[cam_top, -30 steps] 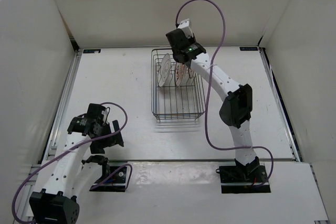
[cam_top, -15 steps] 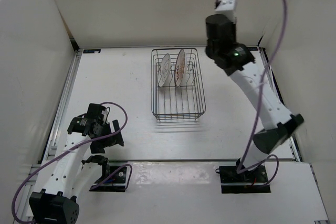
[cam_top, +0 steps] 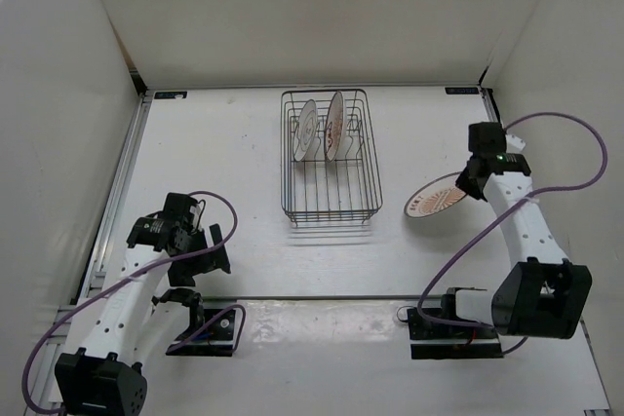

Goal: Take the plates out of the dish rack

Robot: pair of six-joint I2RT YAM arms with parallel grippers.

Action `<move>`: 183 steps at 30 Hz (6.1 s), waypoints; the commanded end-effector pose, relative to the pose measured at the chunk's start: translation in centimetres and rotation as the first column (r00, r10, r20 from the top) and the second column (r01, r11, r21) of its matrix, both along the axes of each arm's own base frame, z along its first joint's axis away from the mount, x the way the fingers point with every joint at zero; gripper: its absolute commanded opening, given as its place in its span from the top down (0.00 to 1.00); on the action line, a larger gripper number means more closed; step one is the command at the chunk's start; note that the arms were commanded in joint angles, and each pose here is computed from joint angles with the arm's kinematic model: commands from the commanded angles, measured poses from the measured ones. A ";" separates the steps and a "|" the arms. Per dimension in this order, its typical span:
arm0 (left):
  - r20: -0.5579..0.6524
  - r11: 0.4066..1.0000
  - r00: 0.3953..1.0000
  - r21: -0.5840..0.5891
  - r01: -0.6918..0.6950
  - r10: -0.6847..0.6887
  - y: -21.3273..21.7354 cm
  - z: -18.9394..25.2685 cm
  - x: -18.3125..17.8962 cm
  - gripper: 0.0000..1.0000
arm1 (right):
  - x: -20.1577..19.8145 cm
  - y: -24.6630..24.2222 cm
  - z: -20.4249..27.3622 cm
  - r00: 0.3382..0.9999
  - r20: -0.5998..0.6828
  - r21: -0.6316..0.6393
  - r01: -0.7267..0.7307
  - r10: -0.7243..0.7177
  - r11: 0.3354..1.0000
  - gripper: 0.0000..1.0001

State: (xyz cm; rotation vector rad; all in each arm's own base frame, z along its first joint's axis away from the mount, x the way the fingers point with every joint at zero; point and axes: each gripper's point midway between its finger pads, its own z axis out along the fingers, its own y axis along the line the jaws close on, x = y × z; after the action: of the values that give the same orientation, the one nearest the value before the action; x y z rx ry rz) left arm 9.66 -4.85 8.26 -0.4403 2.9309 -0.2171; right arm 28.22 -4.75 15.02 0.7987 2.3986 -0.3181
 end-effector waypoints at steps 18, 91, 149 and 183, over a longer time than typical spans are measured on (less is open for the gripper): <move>-0.004 1.000 1.000 -0.002 0.006 -0.006 -0.1 0.0 0.4 0.00 | -4.0 -1.0 -11.6 0.850 -0.073 0.410 0.502 -0.522 0.761 0.91; 0.609 0.900 0.674 0.180 0.396 -0.418 -16.6 16.1 38.1 0.03 | -10.7 6.3 13.8 0.998 -0.045 0.568 0.058 -0.040 0.821 1.00; 0.896 0.931 0.347 0.159 0.330 -0.276 -22.2 28.3 39.3 0.93 | -10.6 2.9 12.8 0.988 -0.151 0.329 0.023 0.028 0.944 1.00; 0.323 0.757 0.940 0.640 -0.132 -0.109 4.7 2.8 32.5 0.63 | -11.5 3.8 12.4 0.982 -0.160 0.299 -0.052 0.104 0.953 1.00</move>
State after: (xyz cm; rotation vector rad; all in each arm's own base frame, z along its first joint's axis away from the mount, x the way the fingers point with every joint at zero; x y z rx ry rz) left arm 42.26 0.03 10.59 -0.2016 2.4351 0.6485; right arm 23.43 -1.32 29.51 0.7660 2.4242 0.0989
